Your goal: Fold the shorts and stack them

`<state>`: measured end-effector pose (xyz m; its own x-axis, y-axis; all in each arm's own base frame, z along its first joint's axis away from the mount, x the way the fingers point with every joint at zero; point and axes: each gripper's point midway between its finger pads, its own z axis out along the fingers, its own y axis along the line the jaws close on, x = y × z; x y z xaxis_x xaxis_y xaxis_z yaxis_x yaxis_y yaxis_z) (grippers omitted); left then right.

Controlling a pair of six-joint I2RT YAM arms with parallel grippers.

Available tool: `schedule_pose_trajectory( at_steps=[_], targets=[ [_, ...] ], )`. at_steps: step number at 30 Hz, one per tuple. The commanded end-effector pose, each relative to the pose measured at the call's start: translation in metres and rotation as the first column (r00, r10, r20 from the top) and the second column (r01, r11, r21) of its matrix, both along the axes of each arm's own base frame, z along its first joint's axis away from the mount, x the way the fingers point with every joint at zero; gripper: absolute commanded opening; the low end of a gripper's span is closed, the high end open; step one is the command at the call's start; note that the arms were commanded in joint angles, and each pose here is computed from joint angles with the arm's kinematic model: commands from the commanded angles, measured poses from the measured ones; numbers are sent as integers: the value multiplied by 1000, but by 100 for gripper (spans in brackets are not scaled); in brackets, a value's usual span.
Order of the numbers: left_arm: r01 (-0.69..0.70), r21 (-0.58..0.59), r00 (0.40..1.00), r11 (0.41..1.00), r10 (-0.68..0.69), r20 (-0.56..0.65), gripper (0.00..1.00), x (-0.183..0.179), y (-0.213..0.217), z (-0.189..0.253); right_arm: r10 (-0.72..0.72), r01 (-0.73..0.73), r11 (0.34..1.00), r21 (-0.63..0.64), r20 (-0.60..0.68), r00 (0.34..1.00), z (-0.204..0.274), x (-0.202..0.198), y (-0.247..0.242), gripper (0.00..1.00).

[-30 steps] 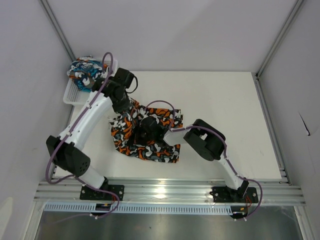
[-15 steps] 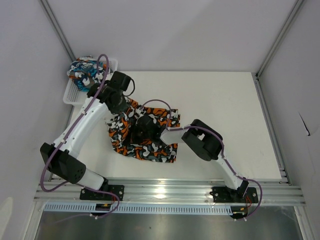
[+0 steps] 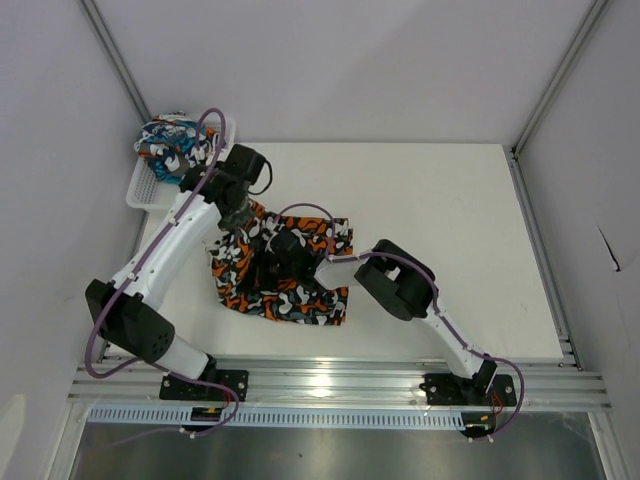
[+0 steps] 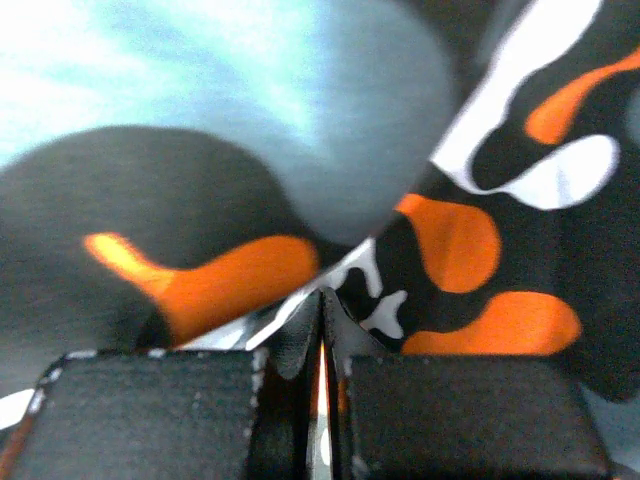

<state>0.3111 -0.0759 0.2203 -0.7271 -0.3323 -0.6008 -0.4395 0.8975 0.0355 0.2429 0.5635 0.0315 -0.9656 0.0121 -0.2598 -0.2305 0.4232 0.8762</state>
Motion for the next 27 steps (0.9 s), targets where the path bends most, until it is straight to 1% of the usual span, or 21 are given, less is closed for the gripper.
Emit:
schedule_pose_trajectory(
  at_steps=[1,3,4,8,10,12,13,14,16,17,18,22,24,25,27],
  targets=[
    [-27,67,999,997,25,28,0,3,11,12,44,-45,993,105,15,999,31,0,15,0],
    [-40,89,999,995,38,28,0,4,14,14,37,-40,994,98,30,999,36,4,12,0],
    [-41,101,999,994,39,21,0,4,16,14,34,-39,994,103,54,998,46,6,9,0],
    [-41,100,999,994,39,24,0,6,15,16,15,-24,995,93,97,995,73,20,-5,0],
    [-43,101,999,994,40,28,0,6,15,18,-12,2,997,83,118,993,92,29,-18,1],
    [-43,102,999,994,39,33,0,7,16,20,-43,34,998,55,161,986,101,37,-30,4],
    [-41,106,999,994,37,32,0,6,16,19,-64,62,998,18,159,985,100,43,-41,5],
    [-40,110,999,993,37,30,0,7,17,19,-80,78,997,15,180,981,112,43,-50,7],
    [-41,114,999,993,38,29,0,6,17,19,-116,122,992,-15,216,969,117,50,-66,8],
    [-44,119,999,992,41,22,0,6,17,17,-136,144,989,-18,231,963,130,52,-77,8],
    [-46,120,999,992,43,23,0,6,17,18,-157,174,983,-53,238,959,120,53,-90,8],
    [-50,134,999,990,49,11,0,5,13,13,-208,247,961,-128,258,944,115,51,-133,8],
    [-42,136,999,990,42,2,0,6,8,9,-228,279,945,-170,266,937,109,49,-157,8],
    [-41,137,999,990,42,-1,0,6,6,9,-240,301,930,-211,274,931,101,50,-170,7],
    [-36,140,999,989,38,-9,0,6,2,8,-261,330,912,-243,276,925,91,48,-194,7]
  ],
)
